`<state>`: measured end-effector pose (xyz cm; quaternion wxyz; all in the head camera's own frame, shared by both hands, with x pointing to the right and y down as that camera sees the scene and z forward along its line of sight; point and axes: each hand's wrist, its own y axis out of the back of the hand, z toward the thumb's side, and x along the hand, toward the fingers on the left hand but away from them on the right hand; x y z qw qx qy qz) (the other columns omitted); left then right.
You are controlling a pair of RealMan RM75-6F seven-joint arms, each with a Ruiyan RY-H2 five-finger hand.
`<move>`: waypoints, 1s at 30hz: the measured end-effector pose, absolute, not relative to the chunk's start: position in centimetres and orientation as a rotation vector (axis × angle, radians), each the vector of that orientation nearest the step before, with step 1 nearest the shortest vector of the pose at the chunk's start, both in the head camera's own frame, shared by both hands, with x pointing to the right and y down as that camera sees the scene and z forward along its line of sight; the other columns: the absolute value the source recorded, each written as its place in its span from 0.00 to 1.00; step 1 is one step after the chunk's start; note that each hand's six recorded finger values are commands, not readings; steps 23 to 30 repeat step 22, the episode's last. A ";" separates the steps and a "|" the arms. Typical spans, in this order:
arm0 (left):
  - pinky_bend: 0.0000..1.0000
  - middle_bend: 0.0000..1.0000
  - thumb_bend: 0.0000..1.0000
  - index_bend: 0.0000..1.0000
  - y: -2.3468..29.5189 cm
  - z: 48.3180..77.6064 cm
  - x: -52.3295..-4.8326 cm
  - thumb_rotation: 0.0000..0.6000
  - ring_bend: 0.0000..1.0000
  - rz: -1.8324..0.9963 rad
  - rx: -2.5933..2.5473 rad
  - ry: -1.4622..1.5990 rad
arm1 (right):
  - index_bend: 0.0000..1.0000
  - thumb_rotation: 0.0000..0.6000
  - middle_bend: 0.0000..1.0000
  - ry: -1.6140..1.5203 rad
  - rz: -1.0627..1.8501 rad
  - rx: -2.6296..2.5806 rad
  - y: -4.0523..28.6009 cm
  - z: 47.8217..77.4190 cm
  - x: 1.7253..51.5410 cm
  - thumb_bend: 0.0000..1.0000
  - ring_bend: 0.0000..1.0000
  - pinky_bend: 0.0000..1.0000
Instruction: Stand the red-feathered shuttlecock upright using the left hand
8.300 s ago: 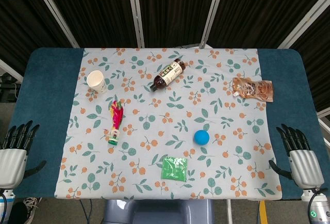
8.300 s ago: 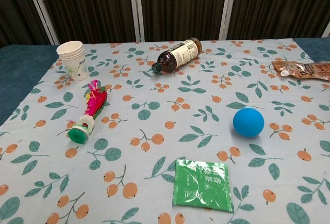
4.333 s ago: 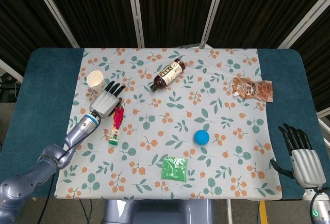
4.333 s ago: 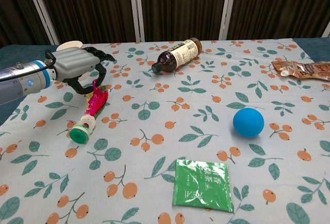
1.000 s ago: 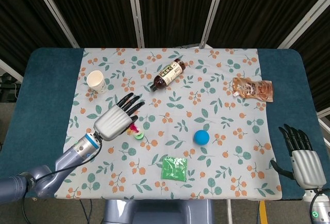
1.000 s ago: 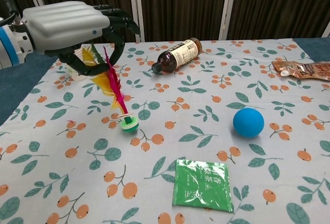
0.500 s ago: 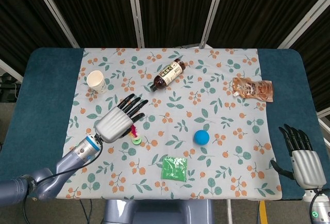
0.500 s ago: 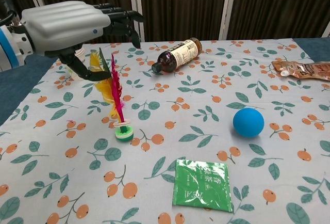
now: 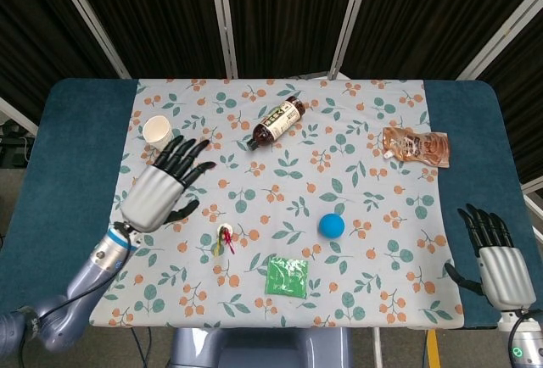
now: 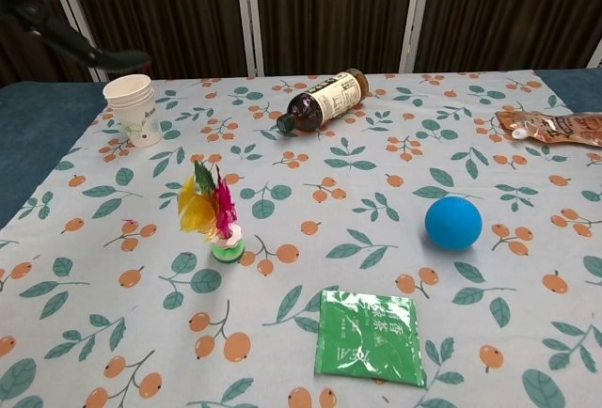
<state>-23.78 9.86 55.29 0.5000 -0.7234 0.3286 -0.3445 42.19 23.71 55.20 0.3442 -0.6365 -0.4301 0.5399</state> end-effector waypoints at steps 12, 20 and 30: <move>0.00 0.00 0.24 0.07 15.7 53.9 -38.7 1.00 0.00 -1.266 -1.572 1.004 | 0.02 1.00 0.00 -1.109 1.417 -1.645 23.7 55.4 42.2 0.16 0.00 0.00; 0.00 0.00 0.21 0.02 20.7 53.5 -43.4 1.00 0.00 -1.442 -1.487 0.998 | 0.02 1.00 0.00 -1.101 1.413 -1.642 23.6 55.5 41.9 0.16 0.00 0.00; 0.00 0.00 0.20 0.01 21.6 53.7 -44.1 1.00 0.00 -1.463 -1.467 0.979 | 0.02 1.00 0.00 -1.102 1.412 -1.643 23.6 55.5 41.9 0.16 0.00 0.00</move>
